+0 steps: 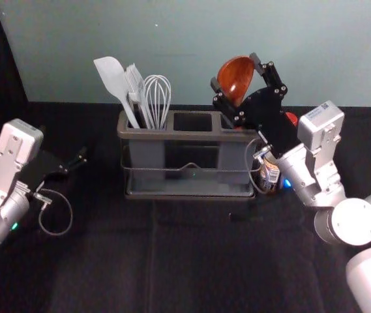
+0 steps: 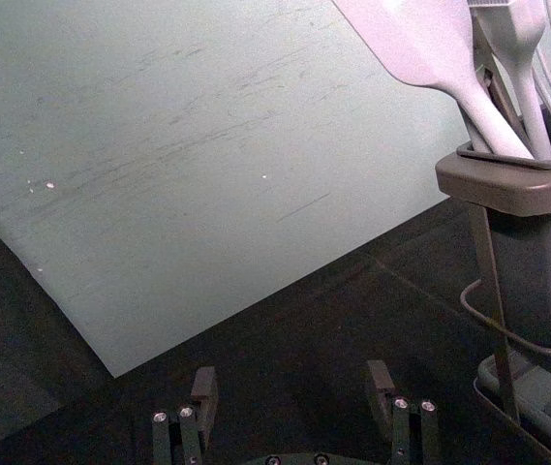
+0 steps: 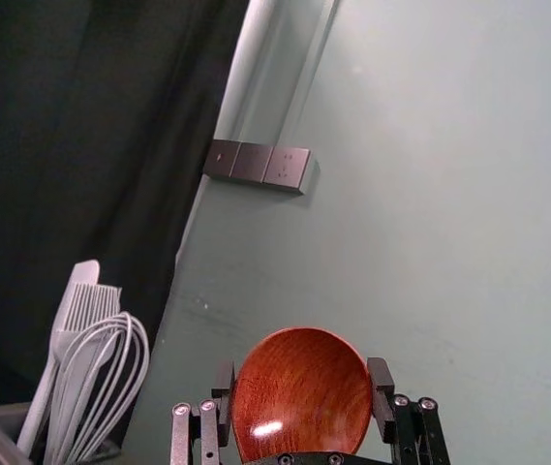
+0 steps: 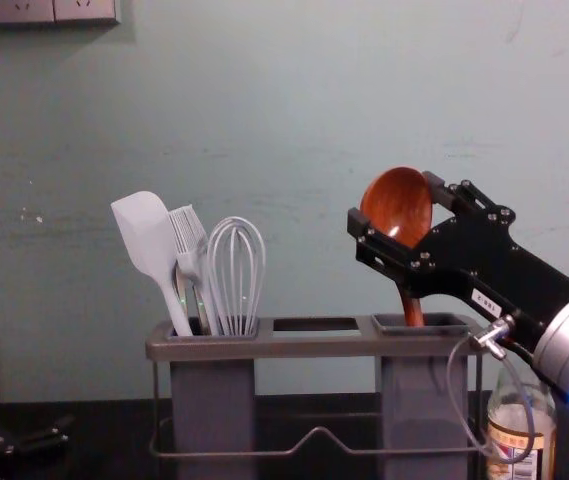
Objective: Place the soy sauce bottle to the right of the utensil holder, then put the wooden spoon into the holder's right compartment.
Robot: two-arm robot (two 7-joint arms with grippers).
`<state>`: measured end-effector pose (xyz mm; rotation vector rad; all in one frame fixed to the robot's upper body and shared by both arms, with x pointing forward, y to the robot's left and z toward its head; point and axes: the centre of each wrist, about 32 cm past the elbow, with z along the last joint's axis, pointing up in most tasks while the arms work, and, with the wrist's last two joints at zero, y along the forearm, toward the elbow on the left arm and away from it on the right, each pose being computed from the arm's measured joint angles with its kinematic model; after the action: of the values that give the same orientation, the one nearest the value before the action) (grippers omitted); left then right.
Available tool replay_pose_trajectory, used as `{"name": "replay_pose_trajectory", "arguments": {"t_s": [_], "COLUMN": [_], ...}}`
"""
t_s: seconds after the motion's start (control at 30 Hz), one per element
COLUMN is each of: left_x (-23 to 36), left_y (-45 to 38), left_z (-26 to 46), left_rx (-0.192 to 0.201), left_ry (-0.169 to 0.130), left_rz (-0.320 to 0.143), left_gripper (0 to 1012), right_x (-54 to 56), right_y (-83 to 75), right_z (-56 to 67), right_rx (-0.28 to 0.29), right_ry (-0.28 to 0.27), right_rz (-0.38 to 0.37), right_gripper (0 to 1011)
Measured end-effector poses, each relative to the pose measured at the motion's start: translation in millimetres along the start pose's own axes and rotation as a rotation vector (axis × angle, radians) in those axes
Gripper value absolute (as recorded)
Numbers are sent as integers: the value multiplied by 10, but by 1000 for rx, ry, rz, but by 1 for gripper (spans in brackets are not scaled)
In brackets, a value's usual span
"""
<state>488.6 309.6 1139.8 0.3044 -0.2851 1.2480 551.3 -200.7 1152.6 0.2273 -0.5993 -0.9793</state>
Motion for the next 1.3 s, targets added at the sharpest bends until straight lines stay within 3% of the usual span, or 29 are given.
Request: {"name": "replay_pose_trajectory", "arguments": {"t_s": [0.2, 0.3, 0.5, 0.7, 1.03, 1.07, 1.17, 1.3], "left_x": [0, 0, 0, 0, 0, 0, 0, 0], "left_y": [0, 0, 0, 0, 0, 0, 0, 0], "left_z": [0, 0, 0, 0, 0, 0, 0, 0], "left_rx": [0, 0, 0, 0, 0, 0, 0, 0], "left_ry": [0, 0, 0, 0, 0, 0, 0, 0], "left_rz": [0, 0, 0, 0, 0, 0, 0, 0], "left_gripper": [1005, 1005, 1005, 1005, 1005, 1005, 1005, 1005], "right_x": [-4, 4, 17, 11, -56, -56, -27, 29], "right_y": [-10, -1, 6, -94, -614, -614, -804, -937], "right_z": [15, 41, 108, 232, 425, 425, 461, 467], "right_rx": [-4, 0, 13, 18, 10, 10, -5, -37], "right_ry": [0, -2, -7, -9, -1, -1, -25, -58], "right_rz": [-1, -4, -23, -58, -133, -133, -200, -275], "right_gripper": [898, 1000, 1002, 1002, 1003, 1003, 1003, 1002]}}
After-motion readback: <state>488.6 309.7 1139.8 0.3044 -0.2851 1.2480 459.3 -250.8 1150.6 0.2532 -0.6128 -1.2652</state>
